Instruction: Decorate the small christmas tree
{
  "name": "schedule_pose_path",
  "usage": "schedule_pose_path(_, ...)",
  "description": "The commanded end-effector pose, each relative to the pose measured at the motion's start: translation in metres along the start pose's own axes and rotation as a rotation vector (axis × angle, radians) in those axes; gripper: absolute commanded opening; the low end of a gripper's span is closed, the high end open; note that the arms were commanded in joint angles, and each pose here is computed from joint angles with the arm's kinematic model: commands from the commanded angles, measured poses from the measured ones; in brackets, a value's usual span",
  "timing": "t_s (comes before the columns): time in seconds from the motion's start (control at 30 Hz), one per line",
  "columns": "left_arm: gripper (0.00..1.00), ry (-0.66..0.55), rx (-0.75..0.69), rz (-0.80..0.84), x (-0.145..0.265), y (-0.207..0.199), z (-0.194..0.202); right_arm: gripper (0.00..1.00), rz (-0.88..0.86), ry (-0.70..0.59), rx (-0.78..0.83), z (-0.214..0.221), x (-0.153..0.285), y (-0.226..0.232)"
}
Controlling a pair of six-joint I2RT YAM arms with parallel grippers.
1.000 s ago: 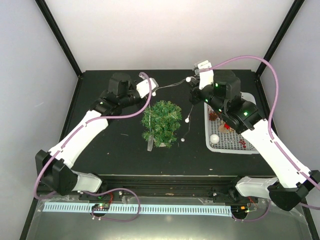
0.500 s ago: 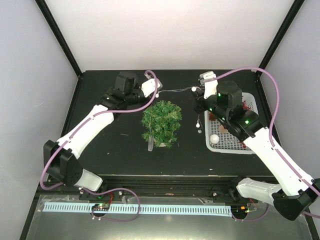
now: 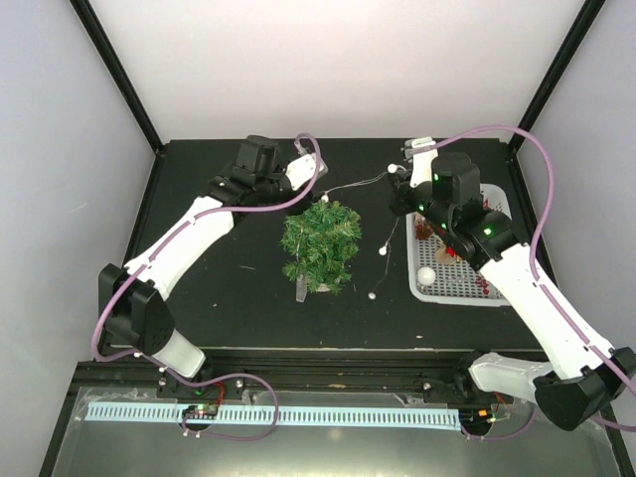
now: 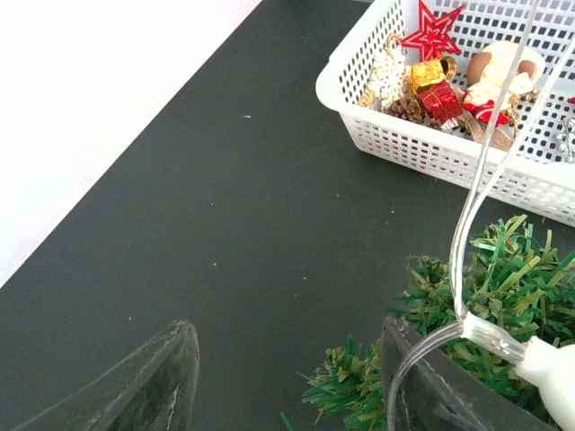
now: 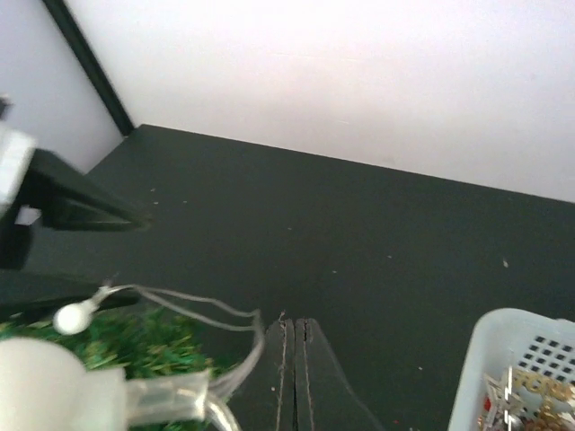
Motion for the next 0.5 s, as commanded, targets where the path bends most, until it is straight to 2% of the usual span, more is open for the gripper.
schedule_pose_path(0.0,0.58,-0.024,0.001,0.002,0.009,0.008,-0.01,0.01,0.057,0.002,-0.083,-0.006,-0.005,-0.017)
schedule_pose_path(0.23,0.61,-0.036,0.032,-0.006,0.017,0.018,-0.008,0.01,0.174,0.074,-0.206,0.015,-0.013,-0.048)
schedule_pose_path(0.47,0.63,-0.062,0.055,0.014,0.028,0.021,-0.008,0.01,0.241,0.172,-0.231,0.042,-0.016,-0.056)
Point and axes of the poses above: each gripper's point midway between its finger pads, its own x axis back along the fingers, its own y axis along the line the jaws close on, z = x × y, the point moved 10 cm from there along x, back along the fingers, and after that the axes turned 2 degrees about x, right-handed, at the moved point
